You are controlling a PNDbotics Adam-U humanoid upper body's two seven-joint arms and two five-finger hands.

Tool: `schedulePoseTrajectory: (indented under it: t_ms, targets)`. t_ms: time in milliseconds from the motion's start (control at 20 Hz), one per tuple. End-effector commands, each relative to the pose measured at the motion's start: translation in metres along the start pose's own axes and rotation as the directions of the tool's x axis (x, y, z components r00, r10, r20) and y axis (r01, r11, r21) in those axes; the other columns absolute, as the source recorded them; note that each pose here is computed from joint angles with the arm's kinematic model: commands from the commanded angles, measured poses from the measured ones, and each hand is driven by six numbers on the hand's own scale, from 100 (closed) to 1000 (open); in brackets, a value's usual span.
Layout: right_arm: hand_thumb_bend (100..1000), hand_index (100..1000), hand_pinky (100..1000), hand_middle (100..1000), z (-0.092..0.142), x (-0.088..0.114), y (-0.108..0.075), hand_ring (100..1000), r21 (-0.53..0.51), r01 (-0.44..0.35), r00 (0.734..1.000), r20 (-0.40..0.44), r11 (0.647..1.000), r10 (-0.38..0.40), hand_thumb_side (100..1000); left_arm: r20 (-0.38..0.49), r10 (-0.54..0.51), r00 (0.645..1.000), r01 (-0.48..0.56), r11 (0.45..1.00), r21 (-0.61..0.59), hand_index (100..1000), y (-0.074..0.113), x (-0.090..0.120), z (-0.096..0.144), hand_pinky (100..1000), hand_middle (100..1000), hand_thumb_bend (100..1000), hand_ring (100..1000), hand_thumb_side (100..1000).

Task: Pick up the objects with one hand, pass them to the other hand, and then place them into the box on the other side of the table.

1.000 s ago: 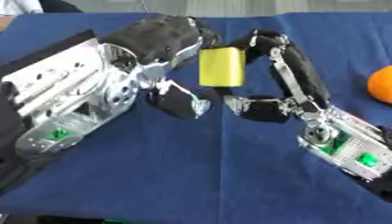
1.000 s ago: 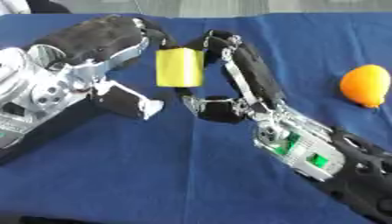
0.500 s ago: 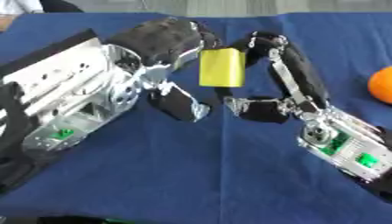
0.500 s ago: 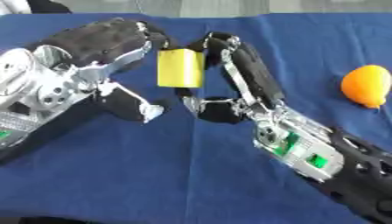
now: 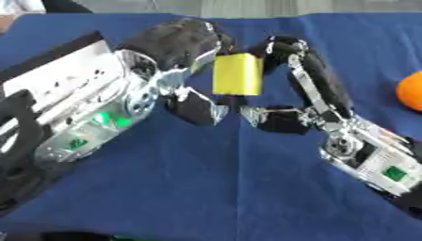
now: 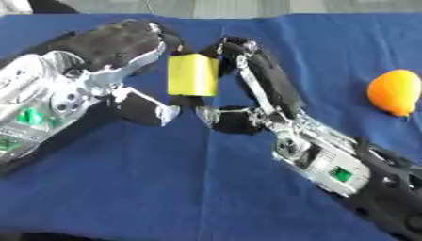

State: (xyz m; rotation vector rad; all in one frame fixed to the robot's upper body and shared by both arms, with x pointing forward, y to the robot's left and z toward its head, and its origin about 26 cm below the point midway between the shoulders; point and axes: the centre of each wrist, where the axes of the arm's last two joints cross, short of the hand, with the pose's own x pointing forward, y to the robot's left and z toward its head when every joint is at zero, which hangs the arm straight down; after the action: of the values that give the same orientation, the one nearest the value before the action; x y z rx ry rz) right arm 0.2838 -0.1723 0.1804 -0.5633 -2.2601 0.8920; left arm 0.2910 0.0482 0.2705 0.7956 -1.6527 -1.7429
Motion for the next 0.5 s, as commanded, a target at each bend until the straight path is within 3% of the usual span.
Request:
schedulePoseTrajectory:
  t_ms: [50, 500]
  targets:
    - [203, 542, 512, 465, -0.0042, 0.0068, -0.004, 491, -0.009, 0.009, 0.999, 0.047, 1.0, -0.009, 100, -0.03, 0.017, 0.999, -0.017, 1.0, 0.024, 790, 0.0028, -0.0025, -0.0017, 933, 653, 100, 820, 282]
    - [254, 545, 516, 468, -0.0033, 0.007, -0.0028, 493, -0.002, 0.002, 0.999, 0.051, 1.0, -0.002, 100, -0.027, 0.053, 0.998, -0.051, 0.998, 0.042, 620, -0.0004, -0.0027, -0.0043, 863, 542, 100, 756, 270]
